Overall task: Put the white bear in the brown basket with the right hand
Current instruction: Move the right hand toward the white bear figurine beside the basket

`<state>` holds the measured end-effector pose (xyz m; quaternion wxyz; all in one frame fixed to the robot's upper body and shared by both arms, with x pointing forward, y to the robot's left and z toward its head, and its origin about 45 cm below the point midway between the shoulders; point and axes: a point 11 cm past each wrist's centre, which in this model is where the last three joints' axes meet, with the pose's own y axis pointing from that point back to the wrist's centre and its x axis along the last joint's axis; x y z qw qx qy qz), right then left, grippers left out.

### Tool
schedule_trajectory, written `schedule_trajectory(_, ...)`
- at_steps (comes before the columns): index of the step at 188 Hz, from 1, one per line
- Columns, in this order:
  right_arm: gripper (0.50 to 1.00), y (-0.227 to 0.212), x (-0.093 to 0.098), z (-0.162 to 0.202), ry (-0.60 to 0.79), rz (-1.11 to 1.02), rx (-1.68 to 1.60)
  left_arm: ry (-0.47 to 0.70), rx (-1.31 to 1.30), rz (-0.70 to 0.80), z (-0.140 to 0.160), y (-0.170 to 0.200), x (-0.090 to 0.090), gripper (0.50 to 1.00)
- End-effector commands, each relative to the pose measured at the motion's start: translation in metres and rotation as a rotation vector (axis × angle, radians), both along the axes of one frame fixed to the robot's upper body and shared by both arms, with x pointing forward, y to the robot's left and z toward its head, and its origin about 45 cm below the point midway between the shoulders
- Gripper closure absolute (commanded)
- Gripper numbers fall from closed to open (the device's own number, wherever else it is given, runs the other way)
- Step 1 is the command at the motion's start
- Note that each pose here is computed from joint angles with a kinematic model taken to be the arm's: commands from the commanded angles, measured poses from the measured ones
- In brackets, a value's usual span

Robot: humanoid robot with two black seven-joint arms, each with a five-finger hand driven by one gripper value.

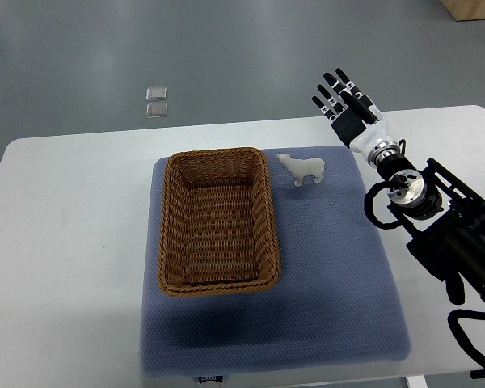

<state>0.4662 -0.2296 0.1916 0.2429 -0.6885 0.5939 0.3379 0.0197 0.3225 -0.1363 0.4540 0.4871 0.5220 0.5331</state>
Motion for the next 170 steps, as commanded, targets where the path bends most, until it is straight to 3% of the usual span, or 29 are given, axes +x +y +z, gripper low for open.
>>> schedule_trajectory(1,0.576,0.0,0.0,0.0,0.0,0.0,0.0,-0.001,0.0,-0.001,0.0,0.0,0.0,0.5)
schedule_trajectory(93,0.576,0.003,0.002,0.004,-0.009,0.022,-0.037,-0.006,0.0,0.001,0.0,0.0,0.004,0.5)
schedule_trajectory(144,0.576,0.024,0.001,0.005,-0.057,0.286,-0.559,-0.007,0.003,-0.001,0.0,0.001,0.004,0.5)
schedule_trajectory(170,0.579,0.008,0.006,0.011,-0.098,0.43,-0.972,-0.006,0.005,-0.002,0.0,0.002,0.004,0.5)
